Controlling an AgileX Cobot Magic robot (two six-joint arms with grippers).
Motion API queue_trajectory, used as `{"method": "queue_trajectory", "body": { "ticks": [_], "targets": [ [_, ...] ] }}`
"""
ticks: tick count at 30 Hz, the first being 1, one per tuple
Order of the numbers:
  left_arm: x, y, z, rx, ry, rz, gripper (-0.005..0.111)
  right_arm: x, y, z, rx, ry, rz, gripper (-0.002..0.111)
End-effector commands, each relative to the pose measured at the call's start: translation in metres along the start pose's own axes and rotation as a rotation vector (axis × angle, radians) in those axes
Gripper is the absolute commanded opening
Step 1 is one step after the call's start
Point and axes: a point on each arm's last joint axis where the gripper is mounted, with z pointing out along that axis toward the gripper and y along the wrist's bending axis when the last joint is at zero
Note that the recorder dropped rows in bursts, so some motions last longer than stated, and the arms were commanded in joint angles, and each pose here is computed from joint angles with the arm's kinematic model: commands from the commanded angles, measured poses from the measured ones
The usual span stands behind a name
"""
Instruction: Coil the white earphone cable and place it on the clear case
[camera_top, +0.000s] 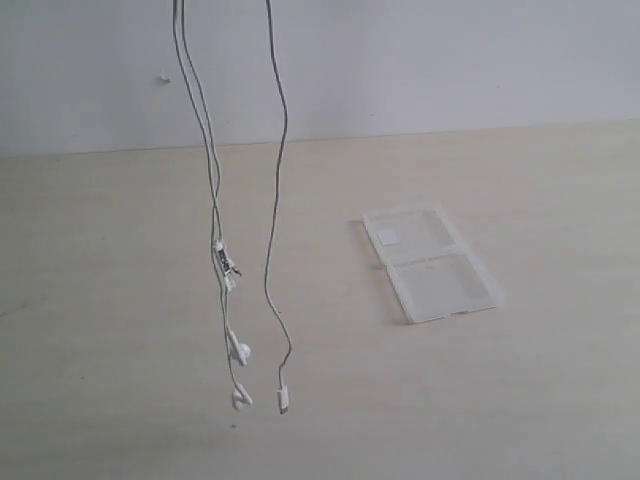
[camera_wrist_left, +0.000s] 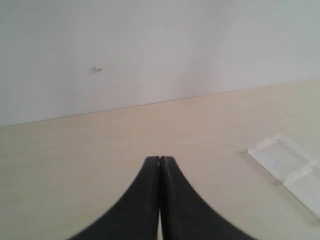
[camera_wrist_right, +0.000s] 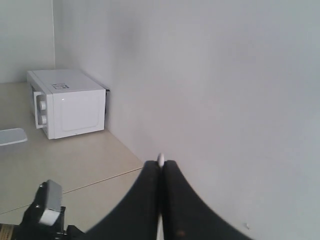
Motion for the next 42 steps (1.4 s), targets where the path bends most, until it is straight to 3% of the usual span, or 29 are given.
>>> {"method": "queue_trajectory", "body": {
  "ticks": [1,7,13,19,24,28,31,37,39,42],
  "targets": [
    [-0.009,-0.002,0.021,0.005,0.006,0.036,0.0,-0.004,0.001,-0.004,0.002,-0.026,0.002,0.0],
    [-0.016,-0.002,0.028,-0.004,-0.044,0.041,0.0,-0.004,0.001,-0.004,0.002,-0.026,0.002,0.0],
    [-0.011,-0.003,0.027,0.005,0.01,0.025,0.0,-0.004,0.0,-0.004,0.003,-0.026,0.001,0.0],
    [-0.014,-0.003,0.026,0.004,-0.019,0.025,0.0,-0.004,0.001,-0.004,0.002,-0.026,0.003,0.0],
    [-0.015,-0.016,0.025,0.064,-0.041,0.185,0.0,-0.004,0.001,-0.004,0.002,-0.026,0.003,0.0],
    [-0.015,-0.023,0.025,0.096,-0.048,0.215,0.0,-0.004,0.001,-0.004,0.002,-0.026,0.003,0.0],
    [-0.016,-0.023,0.025,0.096,-0.055,0.178,0.012,-0.004,0.001,-0.004,0.001,-0.024,0.005,0.0],
    [-0.012,-0.024,0.021,0.113,-0.005,0.096,0.06,-0.003,0.001,-0.004,-0.003,-0.012,0.006,0.0],
    [-0.01,-0.025,0.016,0.128,0.031,0.139,0.061,-0.003,0.001,-0.004,-0.003,-0.012,0.006,0.0],
    [-0.011,-0.025,0.011,0.132,0.023,0.175,0.052,-0.003,0.001,-0.004,-0.003,-0.012,0.006,0.0]
  ]
}}
